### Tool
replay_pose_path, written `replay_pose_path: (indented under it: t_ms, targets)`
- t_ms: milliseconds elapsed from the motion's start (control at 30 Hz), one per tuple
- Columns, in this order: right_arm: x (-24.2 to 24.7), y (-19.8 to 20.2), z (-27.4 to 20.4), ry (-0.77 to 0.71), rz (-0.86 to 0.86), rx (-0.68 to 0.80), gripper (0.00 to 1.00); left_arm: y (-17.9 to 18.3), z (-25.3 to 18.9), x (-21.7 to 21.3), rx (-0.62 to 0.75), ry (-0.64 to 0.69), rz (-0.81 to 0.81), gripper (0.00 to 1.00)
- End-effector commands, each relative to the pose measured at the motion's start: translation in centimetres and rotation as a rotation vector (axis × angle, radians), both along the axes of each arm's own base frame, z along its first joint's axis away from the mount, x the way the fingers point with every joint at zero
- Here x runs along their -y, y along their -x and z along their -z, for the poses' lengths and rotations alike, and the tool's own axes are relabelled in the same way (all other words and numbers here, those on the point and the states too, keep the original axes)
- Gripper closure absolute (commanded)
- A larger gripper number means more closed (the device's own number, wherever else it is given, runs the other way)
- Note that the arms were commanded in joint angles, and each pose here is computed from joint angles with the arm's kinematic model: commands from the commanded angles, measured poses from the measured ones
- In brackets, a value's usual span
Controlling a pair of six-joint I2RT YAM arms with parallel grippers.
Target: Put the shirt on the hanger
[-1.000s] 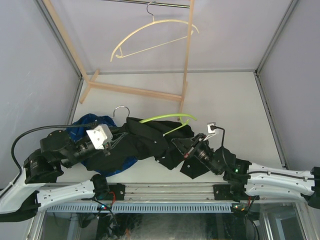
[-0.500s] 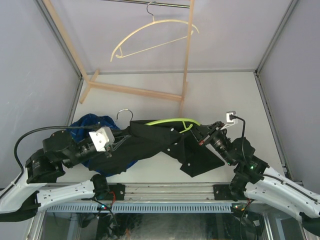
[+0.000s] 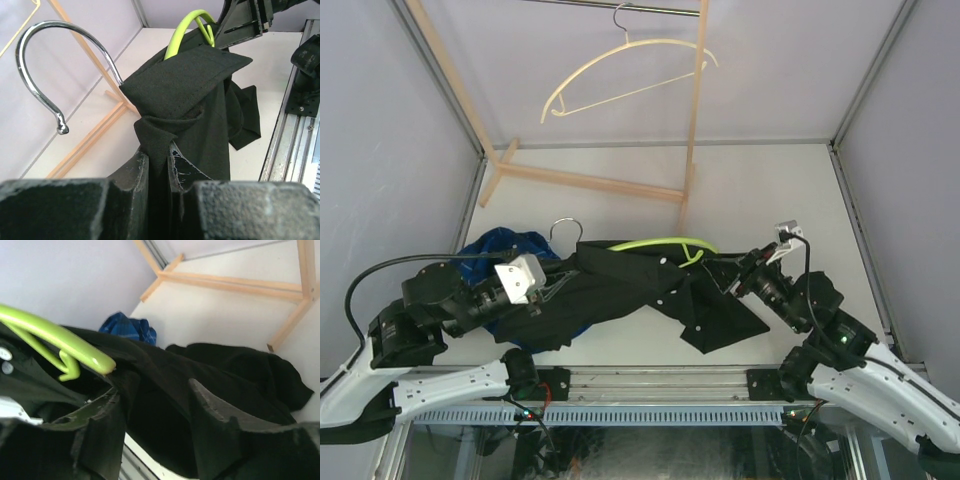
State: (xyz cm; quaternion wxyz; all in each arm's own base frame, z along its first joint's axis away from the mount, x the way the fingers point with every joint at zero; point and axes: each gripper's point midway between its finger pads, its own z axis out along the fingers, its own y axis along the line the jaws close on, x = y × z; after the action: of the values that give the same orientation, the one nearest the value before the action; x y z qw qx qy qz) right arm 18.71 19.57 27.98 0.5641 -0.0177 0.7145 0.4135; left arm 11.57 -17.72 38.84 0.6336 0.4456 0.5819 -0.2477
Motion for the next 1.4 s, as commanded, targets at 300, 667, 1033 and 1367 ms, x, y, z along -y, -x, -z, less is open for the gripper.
replay_pose_path:
  t_ms: [300,667,1033,1367]
  targets:
    - [3.4,8.6,-0.4,0.13,-0.279,0.191,0.42,-1.9,-2.1,-1.4,0.035,0.085,-0.139,1.0]
    - [1.1,9.9,-8.2,0.186,-0.45,0.461,0.44,1.9,-0.1,1.3,0.016,-0.017,0.14,1.0]
    - [-4.6,9.9,-9.2,0.281,-0.757,0.45,0.49,3.0,1.6,3.2,-0.011,-0.093,0.251,1.0]
    - [-6.7,9.4,-6.6,0.324,-0.852,0.374,0.55,3.5,1.6,3.8,0.003,-0.137,0.308,1.0]
